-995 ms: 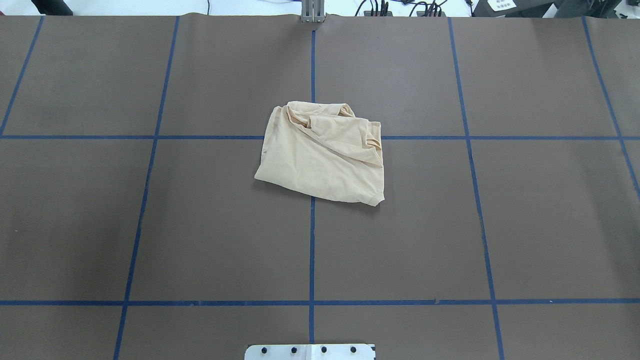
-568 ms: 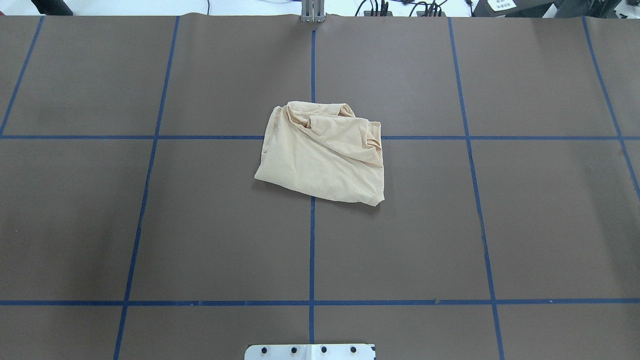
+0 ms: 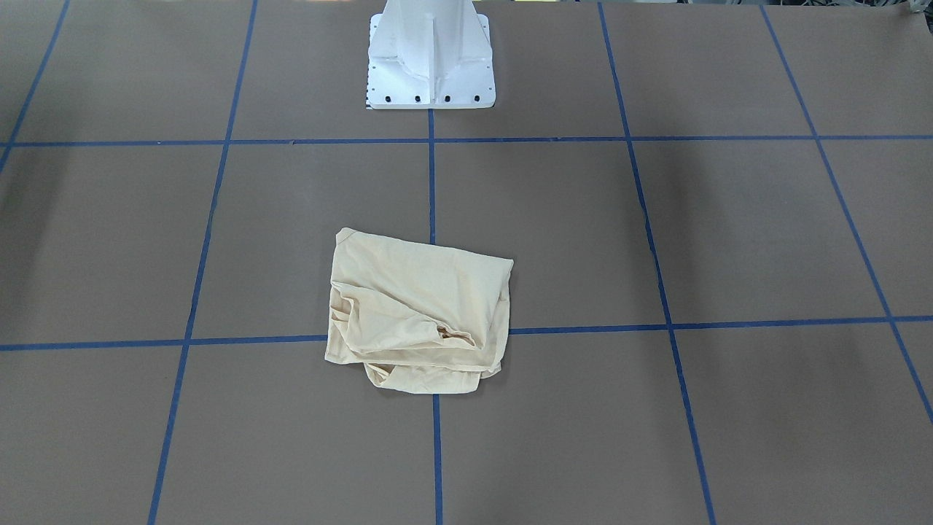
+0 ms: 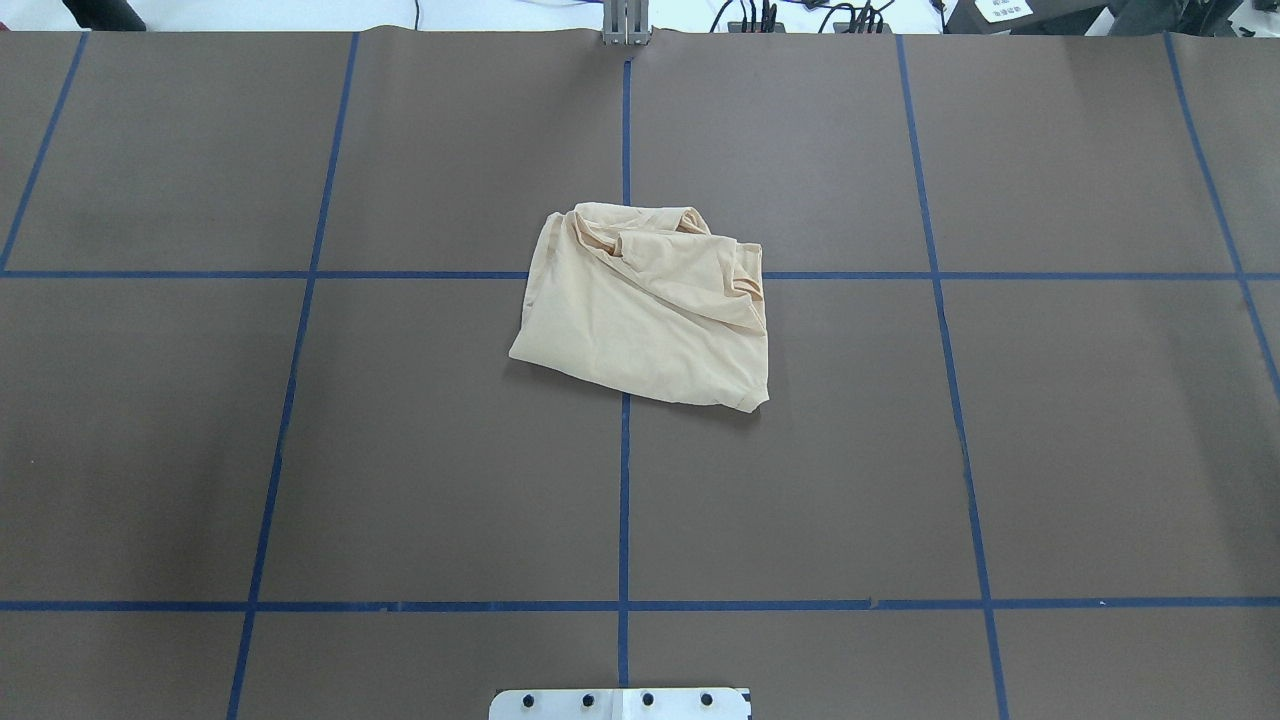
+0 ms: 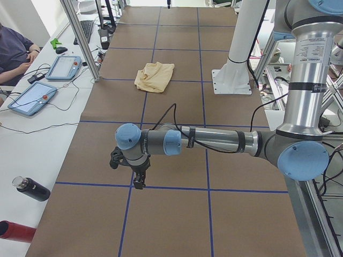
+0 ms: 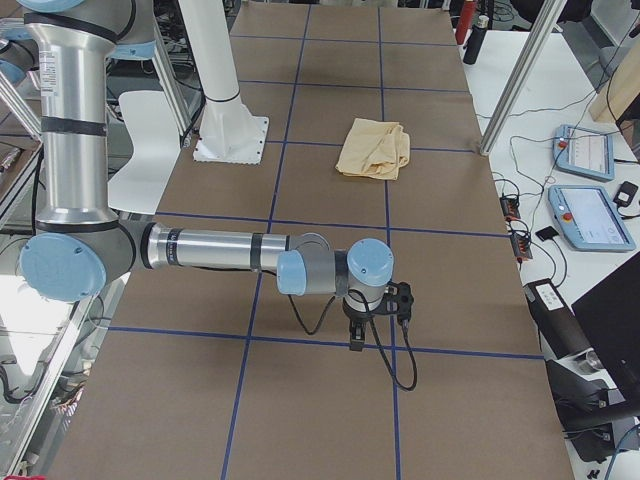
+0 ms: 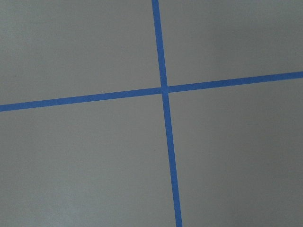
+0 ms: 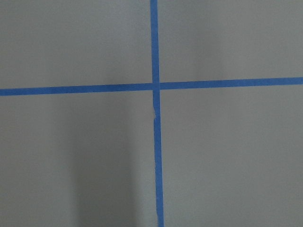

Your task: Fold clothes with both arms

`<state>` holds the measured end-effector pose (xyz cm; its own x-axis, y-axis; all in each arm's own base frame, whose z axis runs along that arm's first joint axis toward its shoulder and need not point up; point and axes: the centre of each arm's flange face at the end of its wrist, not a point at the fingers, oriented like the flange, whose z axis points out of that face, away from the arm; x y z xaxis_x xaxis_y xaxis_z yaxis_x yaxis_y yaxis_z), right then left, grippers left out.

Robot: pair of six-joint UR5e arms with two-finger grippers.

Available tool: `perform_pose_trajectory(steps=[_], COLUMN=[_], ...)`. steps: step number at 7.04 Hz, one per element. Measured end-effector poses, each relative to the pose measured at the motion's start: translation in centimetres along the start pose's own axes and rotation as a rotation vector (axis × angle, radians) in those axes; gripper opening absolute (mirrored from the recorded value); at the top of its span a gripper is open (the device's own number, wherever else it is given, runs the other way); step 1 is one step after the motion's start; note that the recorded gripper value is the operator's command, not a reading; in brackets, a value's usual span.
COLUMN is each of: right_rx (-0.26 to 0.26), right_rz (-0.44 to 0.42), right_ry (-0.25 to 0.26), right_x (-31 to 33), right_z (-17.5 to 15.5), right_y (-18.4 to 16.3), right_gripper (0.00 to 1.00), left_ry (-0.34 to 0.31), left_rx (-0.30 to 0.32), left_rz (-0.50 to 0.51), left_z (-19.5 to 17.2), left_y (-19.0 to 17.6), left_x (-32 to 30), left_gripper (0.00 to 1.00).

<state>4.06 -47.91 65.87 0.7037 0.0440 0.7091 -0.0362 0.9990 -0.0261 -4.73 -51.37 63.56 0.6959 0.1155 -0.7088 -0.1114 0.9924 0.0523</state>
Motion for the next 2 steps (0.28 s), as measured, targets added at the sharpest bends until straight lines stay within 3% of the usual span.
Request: perform_pose_trajectory(steps=[2], right_rx=[-0.001], right_rz=[0.001], right_ry=[-0.001], right_x=[0.0], right_z=[0.01], right_y=[-0.01], right_gripper=[1.0], left_ry=[0.0], left_rx=[-0.001], left_rz=[-0.001], left_z=[0.06], left_y=[0.01], left_x=[-0.06], left_gripper=[1.0])
